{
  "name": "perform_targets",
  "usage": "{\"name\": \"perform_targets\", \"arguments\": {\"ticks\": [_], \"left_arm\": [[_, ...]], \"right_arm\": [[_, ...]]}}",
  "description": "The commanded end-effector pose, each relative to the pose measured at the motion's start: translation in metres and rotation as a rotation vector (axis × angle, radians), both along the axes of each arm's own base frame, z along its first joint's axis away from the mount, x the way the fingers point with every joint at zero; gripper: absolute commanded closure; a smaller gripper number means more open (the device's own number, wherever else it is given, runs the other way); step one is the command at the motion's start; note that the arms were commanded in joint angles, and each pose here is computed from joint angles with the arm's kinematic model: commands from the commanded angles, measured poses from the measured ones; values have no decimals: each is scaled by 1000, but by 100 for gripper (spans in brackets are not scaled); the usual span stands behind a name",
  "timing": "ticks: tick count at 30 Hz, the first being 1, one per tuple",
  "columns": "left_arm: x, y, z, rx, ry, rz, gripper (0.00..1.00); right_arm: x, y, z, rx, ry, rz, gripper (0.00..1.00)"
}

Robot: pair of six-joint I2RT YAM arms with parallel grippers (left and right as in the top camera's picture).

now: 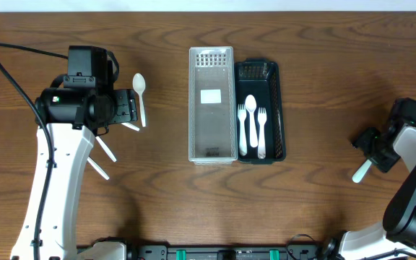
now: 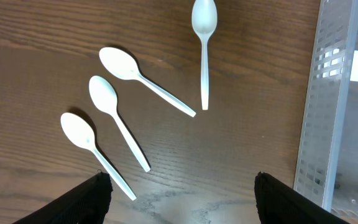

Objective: Pack container
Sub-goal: 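Grasp the last white fork at the right edge with the right gripper, then carry the fork left and drop it into the green caddy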

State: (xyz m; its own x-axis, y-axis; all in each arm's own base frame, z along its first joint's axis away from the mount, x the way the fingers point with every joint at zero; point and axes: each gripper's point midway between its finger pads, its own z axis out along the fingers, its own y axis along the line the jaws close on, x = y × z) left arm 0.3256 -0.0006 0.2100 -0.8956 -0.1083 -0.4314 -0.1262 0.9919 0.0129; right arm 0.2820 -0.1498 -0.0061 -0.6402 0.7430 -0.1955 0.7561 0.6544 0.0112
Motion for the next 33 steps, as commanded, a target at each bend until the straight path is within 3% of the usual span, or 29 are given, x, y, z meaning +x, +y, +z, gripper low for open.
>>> {"name": "perform_targets", "arguments": {"ticks": [1,4,14,23,28,33], "left_arm": [[1,3,7,8,-19,10,24],[1,3,7,8,-19,10,24],[1,3,7,9,-19,10,24],[1,3,7,9,-19,10,24],[1,3,7,9,-19,10,24],[1,3,7,8,-19,10,24]], "right_arm": [[-14,3,-23,46,63,-4,31],[-16,3,-28,53,77,-8,33],[-18,4,-31,60,90,-5,73],[-19,5,-31,62,94,-5,98],[-17,6,-30,68,86,-3,99],[11,15,-5,112,17,35,99]]}}
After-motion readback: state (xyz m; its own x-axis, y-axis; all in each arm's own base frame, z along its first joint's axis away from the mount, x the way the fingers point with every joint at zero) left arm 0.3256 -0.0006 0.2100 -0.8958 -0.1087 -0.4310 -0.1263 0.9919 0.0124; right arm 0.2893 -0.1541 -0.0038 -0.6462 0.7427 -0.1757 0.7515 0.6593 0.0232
